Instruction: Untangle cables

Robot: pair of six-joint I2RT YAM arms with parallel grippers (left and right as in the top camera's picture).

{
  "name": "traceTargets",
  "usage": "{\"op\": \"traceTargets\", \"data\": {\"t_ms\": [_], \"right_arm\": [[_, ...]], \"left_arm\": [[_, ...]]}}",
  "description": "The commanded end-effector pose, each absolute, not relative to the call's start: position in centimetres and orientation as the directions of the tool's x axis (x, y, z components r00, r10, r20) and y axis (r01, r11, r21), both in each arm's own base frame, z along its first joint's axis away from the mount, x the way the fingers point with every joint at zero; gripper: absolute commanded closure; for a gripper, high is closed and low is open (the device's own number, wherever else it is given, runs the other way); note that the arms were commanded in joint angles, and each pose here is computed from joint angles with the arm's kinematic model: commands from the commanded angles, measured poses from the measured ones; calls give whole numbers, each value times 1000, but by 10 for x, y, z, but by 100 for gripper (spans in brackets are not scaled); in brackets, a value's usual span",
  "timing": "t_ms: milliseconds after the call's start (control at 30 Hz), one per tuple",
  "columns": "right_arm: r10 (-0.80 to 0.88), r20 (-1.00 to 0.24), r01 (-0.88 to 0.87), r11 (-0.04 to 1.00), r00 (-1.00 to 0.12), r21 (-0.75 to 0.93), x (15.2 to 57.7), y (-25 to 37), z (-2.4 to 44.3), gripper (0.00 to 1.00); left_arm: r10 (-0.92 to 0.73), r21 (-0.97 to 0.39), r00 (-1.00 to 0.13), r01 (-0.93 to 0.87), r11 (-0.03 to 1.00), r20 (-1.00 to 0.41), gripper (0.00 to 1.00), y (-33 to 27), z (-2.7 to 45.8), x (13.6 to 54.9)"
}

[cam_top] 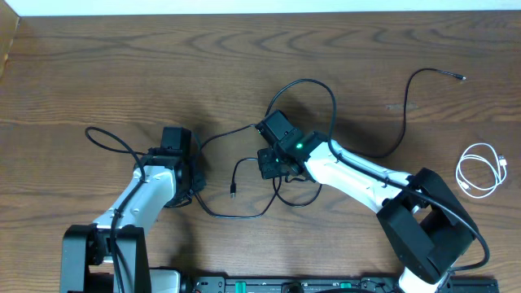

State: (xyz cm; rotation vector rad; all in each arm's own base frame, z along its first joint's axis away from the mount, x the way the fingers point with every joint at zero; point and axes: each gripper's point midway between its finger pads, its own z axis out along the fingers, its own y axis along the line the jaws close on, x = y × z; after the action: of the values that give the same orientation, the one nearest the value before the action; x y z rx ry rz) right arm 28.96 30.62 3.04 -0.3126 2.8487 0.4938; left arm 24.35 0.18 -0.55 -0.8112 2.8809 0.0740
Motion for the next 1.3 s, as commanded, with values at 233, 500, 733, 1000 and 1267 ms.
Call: {"op": "traceTargets", "data": {"t_ms": [233, 500, 733, 1000, 1267], "right_arm": [[-168, -292, -261, 912, -942, 316, 291, 311, 44, 66], [-166, -300, -259, 917, -939, 303, 293, 309, 43, 99], [-166, -300, -259, 917, -939, 303, 293, 309, 43, 69], [-166, -300, -259, 917, -940, 303, 293, 309, 43, 99], [-167, -300, -260, 917, -939, 303, 293, 309, 44, 60]], "left_arm": [[-524, 66, -845, -532, 844, -106, 61, 7, -21, 224], [-524, 66, -845, -532, 844, -106, 61, 7, -21, 224], [-525, 66, -845, -532, 844, -107, 61, 7, -21, 224], [-524, 66, -845, -532, 844, -107, 61, 7, -21, 224], [-524, 66, -845, -532, 844, -107, 45, 7, -21, 224]]}}
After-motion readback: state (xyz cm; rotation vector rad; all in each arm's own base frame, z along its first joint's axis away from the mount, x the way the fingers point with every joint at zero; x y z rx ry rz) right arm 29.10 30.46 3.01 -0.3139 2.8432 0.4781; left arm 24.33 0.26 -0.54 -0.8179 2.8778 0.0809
